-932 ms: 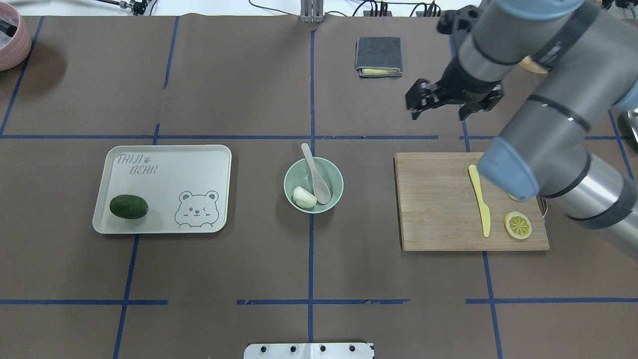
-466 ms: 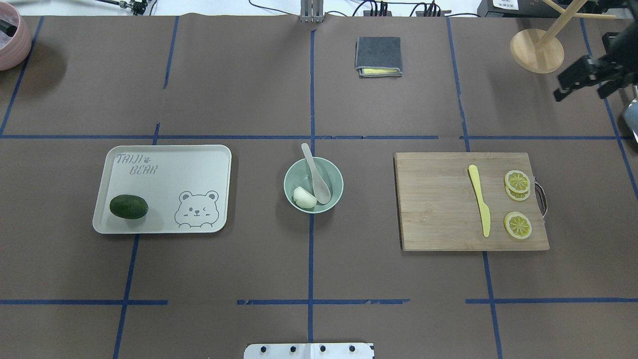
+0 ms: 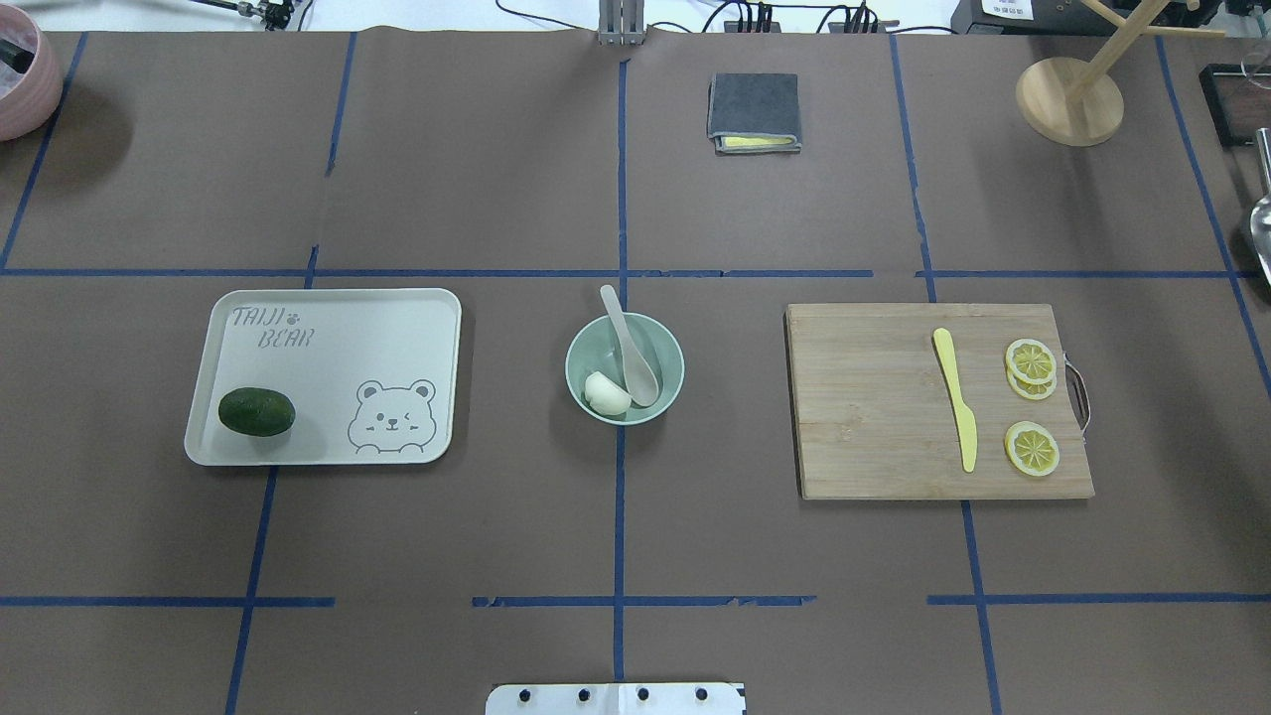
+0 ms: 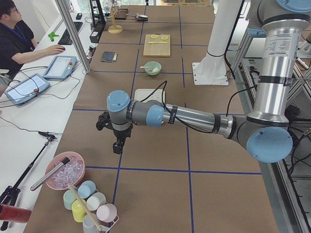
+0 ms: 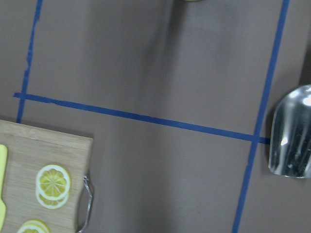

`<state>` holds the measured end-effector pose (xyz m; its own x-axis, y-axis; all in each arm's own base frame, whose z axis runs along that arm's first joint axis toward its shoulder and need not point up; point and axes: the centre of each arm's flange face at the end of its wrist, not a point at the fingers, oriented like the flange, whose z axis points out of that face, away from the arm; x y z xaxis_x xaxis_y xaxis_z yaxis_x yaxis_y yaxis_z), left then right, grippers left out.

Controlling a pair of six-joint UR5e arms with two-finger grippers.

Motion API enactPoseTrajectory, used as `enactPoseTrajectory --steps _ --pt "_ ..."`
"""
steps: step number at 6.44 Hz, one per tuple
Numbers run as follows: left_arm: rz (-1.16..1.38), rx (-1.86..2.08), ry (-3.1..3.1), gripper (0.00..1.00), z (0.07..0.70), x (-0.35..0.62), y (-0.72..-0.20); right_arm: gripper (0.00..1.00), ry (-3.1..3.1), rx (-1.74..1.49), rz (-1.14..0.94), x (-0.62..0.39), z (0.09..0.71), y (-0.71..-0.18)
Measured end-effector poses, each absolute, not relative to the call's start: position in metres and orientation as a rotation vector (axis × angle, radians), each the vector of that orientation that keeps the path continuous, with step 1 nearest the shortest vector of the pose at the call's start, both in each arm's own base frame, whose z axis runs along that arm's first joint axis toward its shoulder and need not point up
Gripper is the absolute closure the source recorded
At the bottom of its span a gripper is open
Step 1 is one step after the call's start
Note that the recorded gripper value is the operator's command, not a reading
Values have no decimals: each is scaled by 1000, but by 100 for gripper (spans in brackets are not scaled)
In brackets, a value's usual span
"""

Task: Put spoon and bun in bowl

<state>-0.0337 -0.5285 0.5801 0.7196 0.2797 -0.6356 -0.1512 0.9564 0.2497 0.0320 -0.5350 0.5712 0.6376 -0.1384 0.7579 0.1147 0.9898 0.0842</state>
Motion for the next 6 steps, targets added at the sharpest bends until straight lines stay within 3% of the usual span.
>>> enactPoseTrajectory --steps 6 --pt "196 97 777 0 640 -52 -511 0 -756 51 -122 72 630 -519"
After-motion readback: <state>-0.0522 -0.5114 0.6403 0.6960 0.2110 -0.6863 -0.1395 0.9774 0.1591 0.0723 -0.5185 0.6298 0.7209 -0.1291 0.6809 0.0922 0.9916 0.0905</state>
